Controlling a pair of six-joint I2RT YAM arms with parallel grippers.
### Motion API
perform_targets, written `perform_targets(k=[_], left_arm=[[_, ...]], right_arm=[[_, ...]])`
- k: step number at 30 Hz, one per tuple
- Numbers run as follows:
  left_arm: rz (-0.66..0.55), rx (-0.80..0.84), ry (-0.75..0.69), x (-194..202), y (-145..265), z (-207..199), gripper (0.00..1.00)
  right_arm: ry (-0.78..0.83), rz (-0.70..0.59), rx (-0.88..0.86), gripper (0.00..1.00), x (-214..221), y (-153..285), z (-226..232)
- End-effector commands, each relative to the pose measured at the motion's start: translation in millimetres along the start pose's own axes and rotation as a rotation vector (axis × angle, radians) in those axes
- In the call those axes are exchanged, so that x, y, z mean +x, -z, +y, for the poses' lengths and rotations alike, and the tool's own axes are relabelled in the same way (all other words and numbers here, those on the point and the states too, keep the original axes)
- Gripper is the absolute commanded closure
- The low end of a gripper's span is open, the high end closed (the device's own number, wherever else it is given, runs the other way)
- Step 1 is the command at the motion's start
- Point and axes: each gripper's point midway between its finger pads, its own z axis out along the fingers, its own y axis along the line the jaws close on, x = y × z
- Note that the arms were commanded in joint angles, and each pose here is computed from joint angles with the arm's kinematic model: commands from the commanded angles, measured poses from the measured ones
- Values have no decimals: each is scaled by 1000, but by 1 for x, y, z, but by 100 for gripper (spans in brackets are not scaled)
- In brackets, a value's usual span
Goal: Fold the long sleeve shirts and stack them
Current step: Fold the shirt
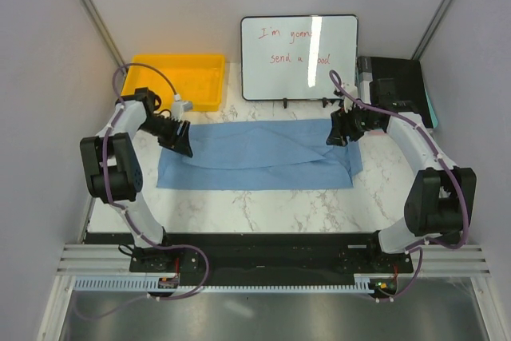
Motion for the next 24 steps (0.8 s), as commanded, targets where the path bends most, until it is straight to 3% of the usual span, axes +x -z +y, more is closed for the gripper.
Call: perform_targets(k=[1,6,15,24], left_arm=[[-63,-110,10,-5,22,35,26],[-137,-164,-54,-14,47,45,28],[-133,-140,-209,-23,30,23,39],[-11,-245,-317,-4,0,45,45]], right_arm=[[8,21,-13,35,7,-1,3],[45,125,57,43,24,-13,1],[44,281,133,64,45,-60,8],[55,490,260,73,84,-106,-29]])
